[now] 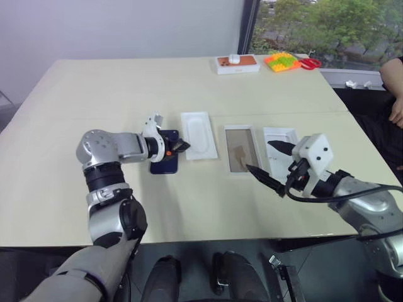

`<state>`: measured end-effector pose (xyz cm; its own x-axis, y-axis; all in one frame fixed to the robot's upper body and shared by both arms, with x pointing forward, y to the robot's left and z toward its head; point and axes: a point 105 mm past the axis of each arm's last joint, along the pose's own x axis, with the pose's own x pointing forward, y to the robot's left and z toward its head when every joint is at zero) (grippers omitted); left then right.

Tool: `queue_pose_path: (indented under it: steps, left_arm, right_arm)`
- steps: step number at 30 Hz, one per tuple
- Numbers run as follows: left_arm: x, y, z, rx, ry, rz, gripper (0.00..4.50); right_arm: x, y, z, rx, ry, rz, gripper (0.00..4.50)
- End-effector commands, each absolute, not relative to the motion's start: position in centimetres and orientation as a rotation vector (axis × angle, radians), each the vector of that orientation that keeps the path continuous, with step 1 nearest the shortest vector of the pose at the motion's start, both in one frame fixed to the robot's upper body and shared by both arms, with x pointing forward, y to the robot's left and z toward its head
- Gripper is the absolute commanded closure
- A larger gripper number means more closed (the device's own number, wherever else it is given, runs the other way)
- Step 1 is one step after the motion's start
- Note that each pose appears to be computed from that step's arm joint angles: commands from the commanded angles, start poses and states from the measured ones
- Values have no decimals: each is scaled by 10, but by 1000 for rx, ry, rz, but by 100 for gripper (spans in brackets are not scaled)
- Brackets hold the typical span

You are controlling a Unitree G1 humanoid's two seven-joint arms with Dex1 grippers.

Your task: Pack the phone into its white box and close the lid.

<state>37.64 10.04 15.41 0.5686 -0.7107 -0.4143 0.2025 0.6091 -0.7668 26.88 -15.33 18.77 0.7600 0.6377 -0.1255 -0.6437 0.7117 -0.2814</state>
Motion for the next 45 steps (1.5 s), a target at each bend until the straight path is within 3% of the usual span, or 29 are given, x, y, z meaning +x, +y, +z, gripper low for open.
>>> queue_pose_path:
  steps: [1,6,13,29,45]
  left_arm:
    - [377,86,191,-737,708,-733,446]
    - [365,37,189,-643,782,-828,446]
    - [351,0,177,-560,850,-816,446]
    - [353,-21,161,-580,938,-673,446]
    - [347,-36,158,-600,990,-721,446]
  right_arm:
    - [268,-154,199,-351,-25,713,0]
    - [271,-169,202,-395,-6,688,0]
    - [269,-178,196,-378,39,674,0]
    - [261,-187,184,-376,82,622,0]
    - [256,-186,182,-372,88,610,0]
